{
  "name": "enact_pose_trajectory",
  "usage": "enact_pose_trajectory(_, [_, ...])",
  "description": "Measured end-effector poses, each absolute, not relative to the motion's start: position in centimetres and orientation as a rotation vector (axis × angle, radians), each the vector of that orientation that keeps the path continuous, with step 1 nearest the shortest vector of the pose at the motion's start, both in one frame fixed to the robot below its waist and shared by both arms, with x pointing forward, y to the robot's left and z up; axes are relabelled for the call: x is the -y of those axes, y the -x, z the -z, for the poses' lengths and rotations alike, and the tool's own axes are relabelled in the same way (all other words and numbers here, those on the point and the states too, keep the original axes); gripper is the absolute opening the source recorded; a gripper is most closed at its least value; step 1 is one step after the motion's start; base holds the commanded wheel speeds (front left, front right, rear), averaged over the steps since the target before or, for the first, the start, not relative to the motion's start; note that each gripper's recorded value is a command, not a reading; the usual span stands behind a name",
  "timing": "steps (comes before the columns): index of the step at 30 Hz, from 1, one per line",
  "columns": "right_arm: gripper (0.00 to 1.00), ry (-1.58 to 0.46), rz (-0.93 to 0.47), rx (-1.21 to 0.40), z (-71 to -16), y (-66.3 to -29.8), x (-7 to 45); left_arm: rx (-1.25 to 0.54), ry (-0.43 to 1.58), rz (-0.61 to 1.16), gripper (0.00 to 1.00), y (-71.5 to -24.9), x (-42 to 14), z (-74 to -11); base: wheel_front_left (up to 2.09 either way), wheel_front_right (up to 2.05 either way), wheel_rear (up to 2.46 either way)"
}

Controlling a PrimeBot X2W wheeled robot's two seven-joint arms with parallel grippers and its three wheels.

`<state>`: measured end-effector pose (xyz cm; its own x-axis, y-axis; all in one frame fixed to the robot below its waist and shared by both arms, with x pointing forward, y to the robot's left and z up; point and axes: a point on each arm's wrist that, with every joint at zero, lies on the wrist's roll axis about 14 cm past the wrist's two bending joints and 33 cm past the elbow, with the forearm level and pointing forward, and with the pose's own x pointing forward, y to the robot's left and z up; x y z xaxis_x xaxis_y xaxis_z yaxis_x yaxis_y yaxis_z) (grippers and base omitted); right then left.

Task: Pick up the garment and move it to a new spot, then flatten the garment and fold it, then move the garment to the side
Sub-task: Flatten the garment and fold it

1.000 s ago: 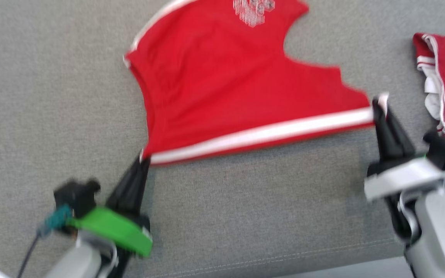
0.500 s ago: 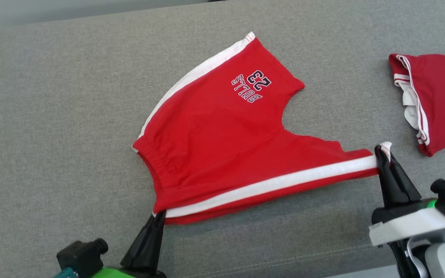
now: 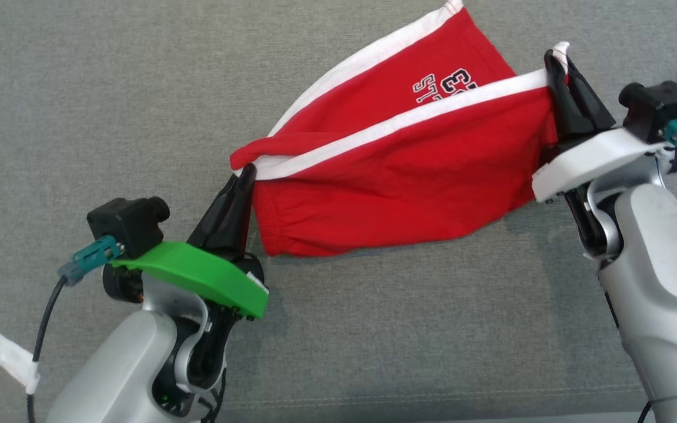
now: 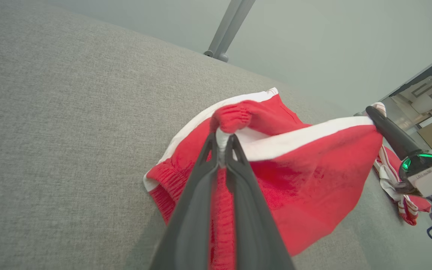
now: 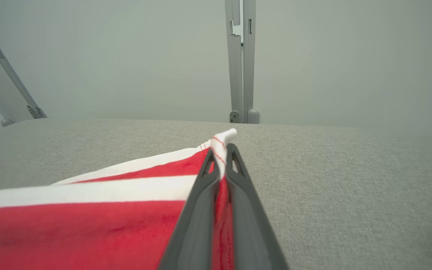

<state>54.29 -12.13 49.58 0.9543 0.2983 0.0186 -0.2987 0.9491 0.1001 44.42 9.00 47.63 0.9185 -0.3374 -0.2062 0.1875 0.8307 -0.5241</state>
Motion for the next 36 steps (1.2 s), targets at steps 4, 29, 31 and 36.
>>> enact_pose_trajectory(4, [0.0, -0.083, -0.359, -0.034, -48.5, -57.2, 9.4, -0.319, 0.522, 0.211, 0.0, -45.8, -10.4, -46.9, 0.0, 0.0, 0.0])
enact_pose_trajectory(29, [0.0, 0.09, -0.398, -0.198, -43.5, -64.8, 5.5, -0.534, 0.533, 0.066, 0.0, -49.9, -12.1, -41.6, 0.0, 0.0, 0.0])
enact_pose_trajectory(31, [0.0, 0.111, -0.403, -0.207, -43.1, -64.9, 5.4, -0.539, 0.528, 0.063, 0.0, -50.1, -12.3, -41.4, 0.0, 0.0, 0.0])
enact_pose_trajectory(36, [1.0, 0.118, -0.415, -0.226, -42.6, -64.6, 4.8, -0.524, 0.556, 0.053, 1.0, -50.3, -12.2, -41.4, 0.0, 0.0, 0.0])
